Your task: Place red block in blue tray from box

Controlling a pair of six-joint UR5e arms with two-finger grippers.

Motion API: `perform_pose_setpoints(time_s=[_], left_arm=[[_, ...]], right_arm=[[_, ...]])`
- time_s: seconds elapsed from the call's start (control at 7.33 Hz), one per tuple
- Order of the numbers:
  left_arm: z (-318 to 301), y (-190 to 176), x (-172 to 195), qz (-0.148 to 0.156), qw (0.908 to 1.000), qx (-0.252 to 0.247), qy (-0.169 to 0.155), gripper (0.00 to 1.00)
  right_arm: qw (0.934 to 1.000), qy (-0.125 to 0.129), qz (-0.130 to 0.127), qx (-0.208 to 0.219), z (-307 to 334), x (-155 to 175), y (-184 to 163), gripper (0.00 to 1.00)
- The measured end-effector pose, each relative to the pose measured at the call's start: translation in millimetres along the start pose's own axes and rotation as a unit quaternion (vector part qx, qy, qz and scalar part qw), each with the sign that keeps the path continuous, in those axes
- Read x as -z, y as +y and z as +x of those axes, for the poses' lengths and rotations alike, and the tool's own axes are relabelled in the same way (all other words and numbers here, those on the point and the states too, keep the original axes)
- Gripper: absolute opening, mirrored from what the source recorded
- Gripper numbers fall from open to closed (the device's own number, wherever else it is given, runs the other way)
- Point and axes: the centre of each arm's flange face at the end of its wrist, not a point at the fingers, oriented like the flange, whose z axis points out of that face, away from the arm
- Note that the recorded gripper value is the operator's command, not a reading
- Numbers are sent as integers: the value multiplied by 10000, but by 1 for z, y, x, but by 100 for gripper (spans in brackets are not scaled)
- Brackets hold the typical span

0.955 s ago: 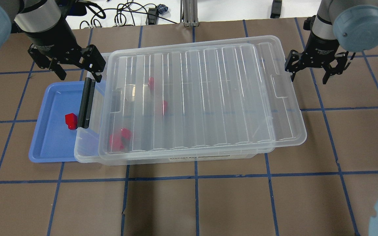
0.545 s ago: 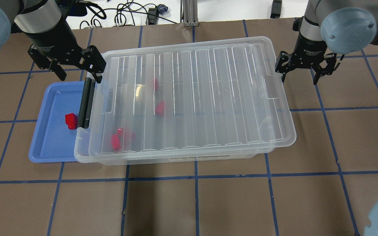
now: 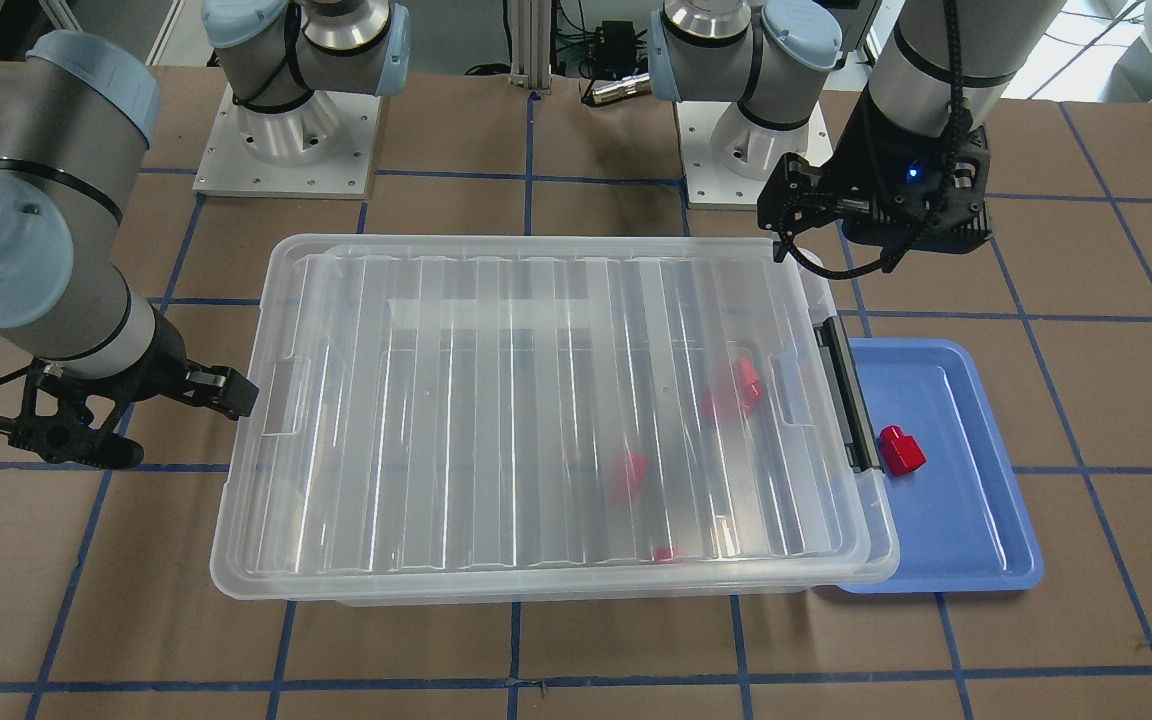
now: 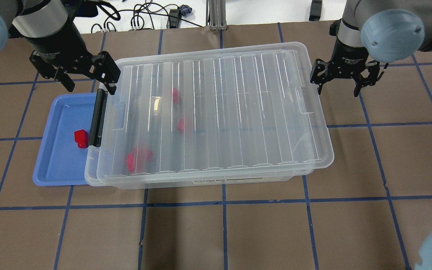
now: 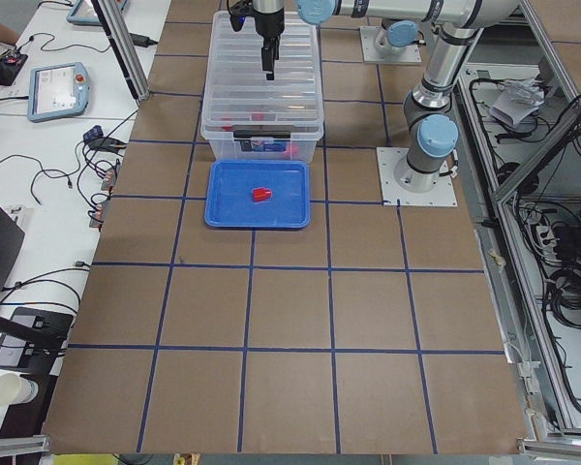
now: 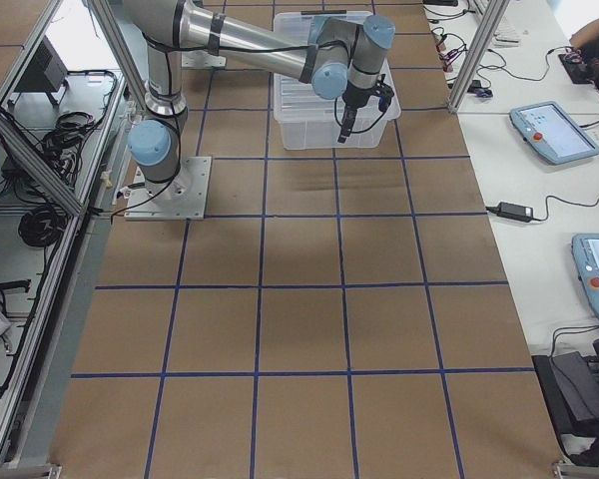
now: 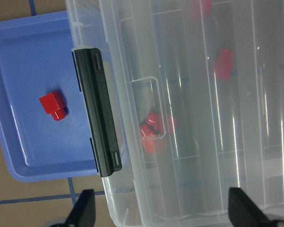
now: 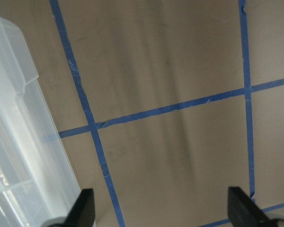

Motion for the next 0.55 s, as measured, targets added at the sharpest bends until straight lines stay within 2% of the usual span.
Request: perform_pose_setpoints(time_s=[0.55], left_arm=[[-5, 1, 2, 27, 10000, 53, 5, 100]], right_arm=[[10000, -1, -6, 13, -1, 0, 1, 100]])
